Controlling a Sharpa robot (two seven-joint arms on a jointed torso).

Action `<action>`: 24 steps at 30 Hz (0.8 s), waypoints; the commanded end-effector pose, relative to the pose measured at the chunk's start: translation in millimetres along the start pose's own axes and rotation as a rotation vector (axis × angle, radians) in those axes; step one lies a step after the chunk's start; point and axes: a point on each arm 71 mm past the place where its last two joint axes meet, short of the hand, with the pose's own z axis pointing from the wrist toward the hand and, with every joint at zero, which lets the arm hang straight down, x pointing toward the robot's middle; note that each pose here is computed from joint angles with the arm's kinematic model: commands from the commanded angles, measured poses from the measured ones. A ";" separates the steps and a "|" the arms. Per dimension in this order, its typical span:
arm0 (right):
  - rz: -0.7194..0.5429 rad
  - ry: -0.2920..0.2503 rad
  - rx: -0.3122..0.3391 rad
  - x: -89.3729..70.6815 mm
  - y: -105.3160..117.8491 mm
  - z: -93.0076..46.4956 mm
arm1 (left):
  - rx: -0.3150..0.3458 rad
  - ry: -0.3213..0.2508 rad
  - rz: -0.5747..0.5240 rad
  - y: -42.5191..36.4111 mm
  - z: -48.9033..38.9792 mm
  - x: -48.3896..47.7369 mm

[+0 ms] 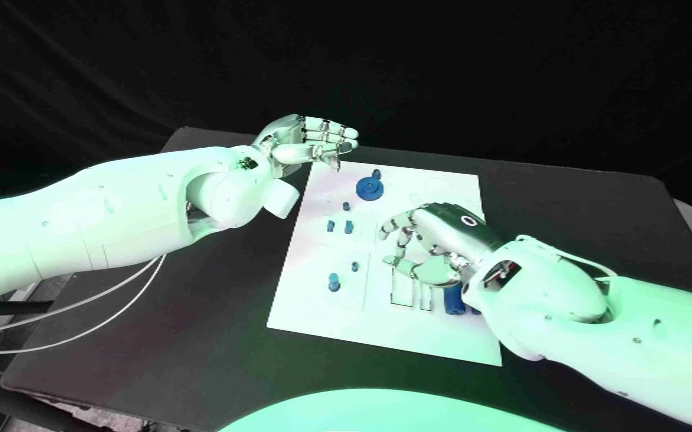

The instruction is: Assemble the parts on the task board

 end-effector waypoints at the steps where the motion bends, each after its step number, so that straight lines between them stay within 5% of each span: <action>1: 0.200 0.012 0.141 -12.3 -23.1 -16.3 | 0.005 0.017 -0.011 -0.3 -0.4 1.9; 8: 0.227 0.046 0.349 -23.8 -62.9 -62.6 | 0.001 0.016 -0.012 1.5 -1.9 1.2; 14: 0.169 0.058 0.459 -17.8 -77.3 -91.9 | 0.000 0.018 -0.013 1.9 -2.4 2.0; 24: 0.129 0.081 0.532 3.7 -76.1 -99.4 | 0.000 0.021 -0.014 2.0 -3.3 2.9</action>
